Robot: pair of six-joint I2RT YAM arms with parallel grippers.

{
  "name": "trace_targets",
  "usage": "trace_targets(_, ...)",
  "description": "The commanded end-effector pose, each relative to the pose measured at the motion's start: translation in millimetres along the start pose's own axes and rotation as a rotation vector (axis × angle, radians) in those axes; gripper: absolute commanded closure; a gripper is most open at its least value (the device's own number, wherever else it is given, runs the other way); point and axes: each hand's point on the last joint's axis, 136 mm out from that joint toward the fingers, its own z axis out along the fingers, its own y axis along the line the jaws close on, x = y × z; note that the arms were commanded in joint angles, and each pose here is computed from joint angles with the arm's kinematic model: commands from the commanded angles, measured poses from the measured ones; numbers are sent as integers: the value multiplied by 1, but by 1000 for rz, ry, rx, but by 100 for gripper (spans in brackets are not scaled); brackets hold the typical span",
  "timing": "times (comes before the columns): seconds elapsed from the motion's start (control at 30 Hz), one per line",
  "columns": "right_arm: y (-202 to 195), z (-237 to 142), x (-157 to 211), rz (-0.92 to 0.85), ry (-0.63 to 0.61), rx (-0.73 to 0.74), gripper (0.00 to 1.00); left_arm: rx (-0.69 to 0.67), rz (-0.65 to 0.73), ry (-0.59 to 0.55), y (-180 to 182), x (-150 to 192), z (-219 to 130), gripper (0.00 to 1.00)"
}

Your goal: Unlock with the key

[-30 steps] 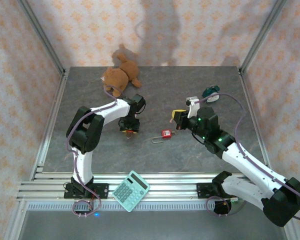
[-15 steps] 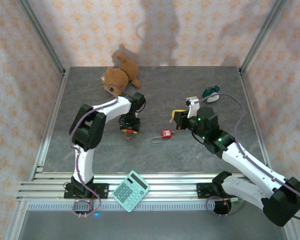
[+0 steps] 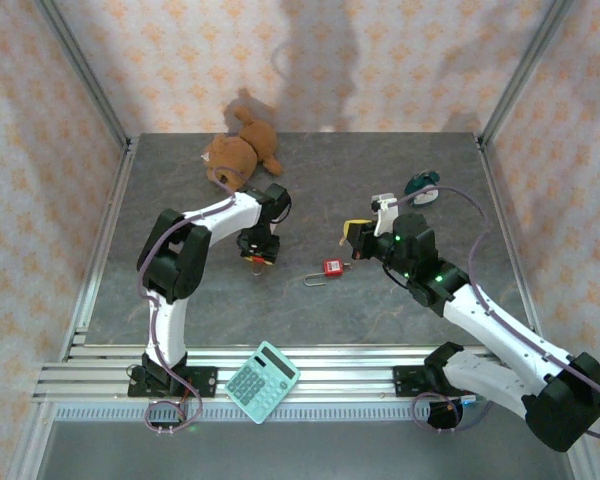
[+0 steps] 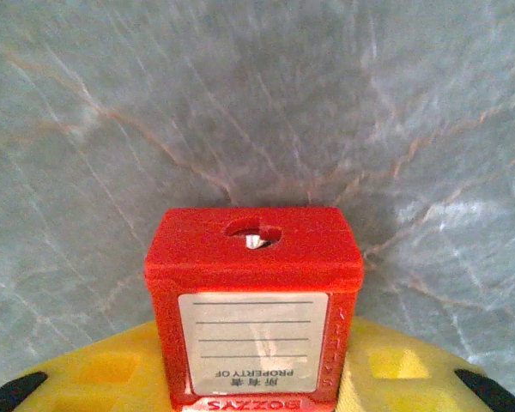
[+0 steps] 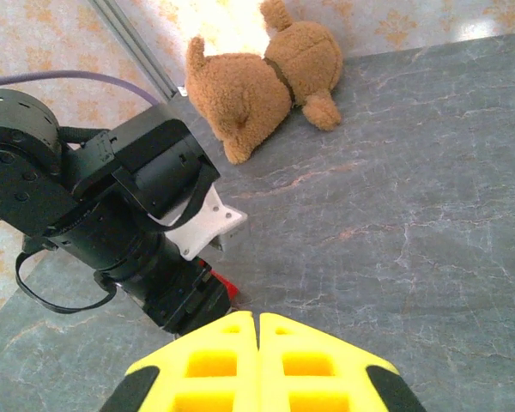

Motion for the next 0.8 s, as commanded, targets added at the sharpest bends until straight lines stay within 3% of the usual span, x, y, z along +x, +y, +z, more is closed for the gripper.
trace_targets(0.0,9,-1,-11,-3,-38,-33,100,22,-1,-158,0,-21,-32,60)
trace_targets(0.2,15,-2,-17,13,-42,-53,100,155,40,-373,-32,-24,-79,60)
trace_targets(0.47,23,-9,-34,30,-57,-61,100,308,62,-800,-58,-16,-148,60)
trace_targets(0.77,40,-16,-53,50,-70,-108,100,322,181,-1167,-73,21,-183,60)
